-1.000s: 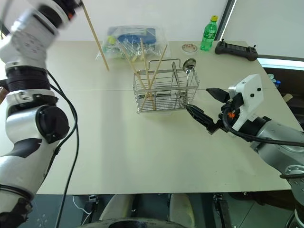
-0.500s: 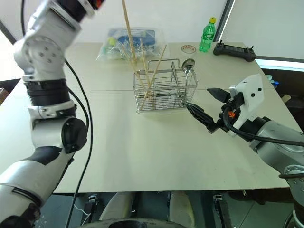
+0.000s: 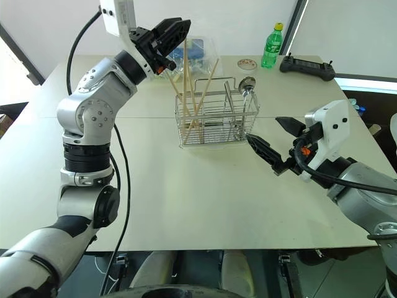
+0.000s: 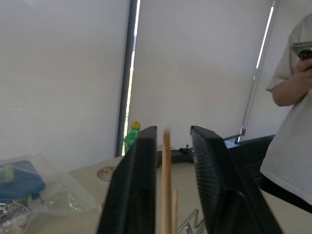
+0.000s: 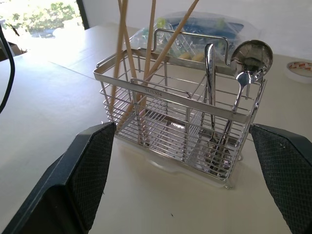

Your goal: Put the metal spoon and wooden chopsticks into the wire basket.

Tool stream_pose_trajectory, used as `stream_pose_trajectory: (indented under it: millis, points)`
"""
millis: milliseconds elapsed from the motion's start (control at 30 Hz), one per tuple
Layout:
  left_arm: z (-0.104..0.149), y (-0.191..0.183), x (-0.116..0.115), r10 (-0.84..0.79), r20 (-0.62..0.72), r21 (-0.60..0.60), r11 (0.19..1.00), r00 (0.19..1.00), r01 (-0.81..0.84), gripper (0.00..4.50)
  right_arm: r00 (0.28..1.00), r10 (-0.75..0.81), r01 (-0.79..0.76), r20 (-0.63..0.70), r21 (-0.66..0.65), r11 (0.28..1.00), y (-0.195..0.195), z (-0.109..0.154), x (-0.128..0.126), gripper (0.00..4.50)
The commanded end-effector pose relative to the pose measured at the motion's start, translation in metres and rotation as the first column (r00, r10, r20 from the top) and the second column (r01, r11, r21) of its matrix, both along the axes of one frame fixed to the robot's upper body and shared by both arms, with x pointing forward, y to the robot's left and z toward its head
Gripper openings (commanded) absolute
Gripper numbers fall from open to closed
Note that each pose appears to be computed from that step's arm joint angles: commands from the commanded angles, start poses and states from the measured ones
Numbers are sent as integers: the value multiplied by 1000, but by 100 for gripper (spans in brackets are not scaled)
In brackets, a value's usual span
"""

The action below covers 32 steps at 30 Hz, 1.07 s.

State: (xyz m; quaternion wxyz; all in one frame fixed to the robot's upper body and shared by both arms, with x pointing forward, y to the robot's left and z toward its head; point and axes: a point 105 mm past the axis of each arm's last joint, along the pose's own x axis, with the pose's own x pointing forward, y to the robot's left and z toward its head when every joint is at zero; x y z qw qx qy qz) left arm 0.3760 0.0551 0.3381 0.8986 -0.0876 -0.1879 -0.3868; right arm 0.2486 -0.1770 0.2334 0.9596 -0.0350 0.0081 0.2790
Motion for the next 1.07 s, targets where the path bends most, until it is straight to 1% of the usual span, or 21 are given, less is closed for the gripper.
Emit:
stream_pose_trajectory:
  millis: [33, 100, 167, 267, 367, 433, 467, 533, 567, 600, 633, 667, 700, 767, 867, 900, 1067]
  points:
    - [15, -1, -12, -21, 57, -19, 1000, 998, 22, 346, 998, 2, -2, 58, -2, 1000, 0, 13, -1, 450]
    - [14, 1, -12, -21, 38, -35, 999, 999, 22, 447, 998, 5, -5, 59, -4, 1000, 0, 14, -1, 450]
    - [16, 5, -11, -12, 27, -51, 999, 1000, 14, 447, 998, 7, -7, 60, -4, 1000, 0, 14, 0, 450]
    - [25, 23, -2, 9, -9, -89, 996, 1000, -10, 447, 998, 10, -10, 62, -6, 1000, -1, 16, 2, 450]
    - [44, 41, -1, -3, 6, -118, 993, 1000, 3, 447, 998, 17, -16, 68, -17, 1000, -2, 18, 3, 450]
    - [56, 55, -3, -13, 34, -100, 995, 999, 16, 447, 997, 17, -15, 75, -28, 999, -6, 22, 4, 450]
    - [59, 62, -5, -29, 52, -71, 997, 998, 33, 447, 997, 17, -13, 79, -39, 999, -8, 24, 4, 450]
    - [58, 71, -15, -93, 81, 52, 995, 992, 89, 447, 996, 15, -10, 87, -65, 998, -14, 30, 5, 450]
    - [47, 75, -28, -163, 127, 210, 969, 978, 134, 447, 996, 16, -9, 90, -81, 997, -19, 34, 4, 450]
    - [30, 80, -43, -249, 142, 389, 904, 958, 178, 447, 996, 19, -10, 92, -96, 995, -24, 38, 3, 450]
    - [15, 83, -53, -315, 125, 507, 835, 941, 213, 447, 996, 22, -12, 92, -105, 994, -27, 41, 3, 450]
    - [-7, 95, -60, -362, 53, 625, 739, 931, 251, 447, 996, 23, -12, 90, -118, 993, -32, 44, 2, 450]
    - [-19, 104, -63, -380, -2, 680, 678, 925, 279, 447, 996, 23, -12, 88, -126, 992, -36, 46, 1, 450]
    - [-37, 120, -63, -359, -86, 749, 592, 929, 298, 447, 996, 21, -9, 84, -140, 990, -43, 49, 1, 450]
    - [-55, 135, -63, -327, -137, 822, 489, 935, 291, 447, 997, 5, 5, 78, -135, 991, -55, 52, 3, 450]
    - [-56, 136, -64, -332, -138, 832, 473, 933, 291, 447, 997, 2, 8, 77, -125, 992, -57, 52, 3, 450]
    - [-59, 132, -63, -341, -110, 851, 453, 934, 266, 447, 998, 30, -23, 62, -120, 993, -52, 46, 5, 450]
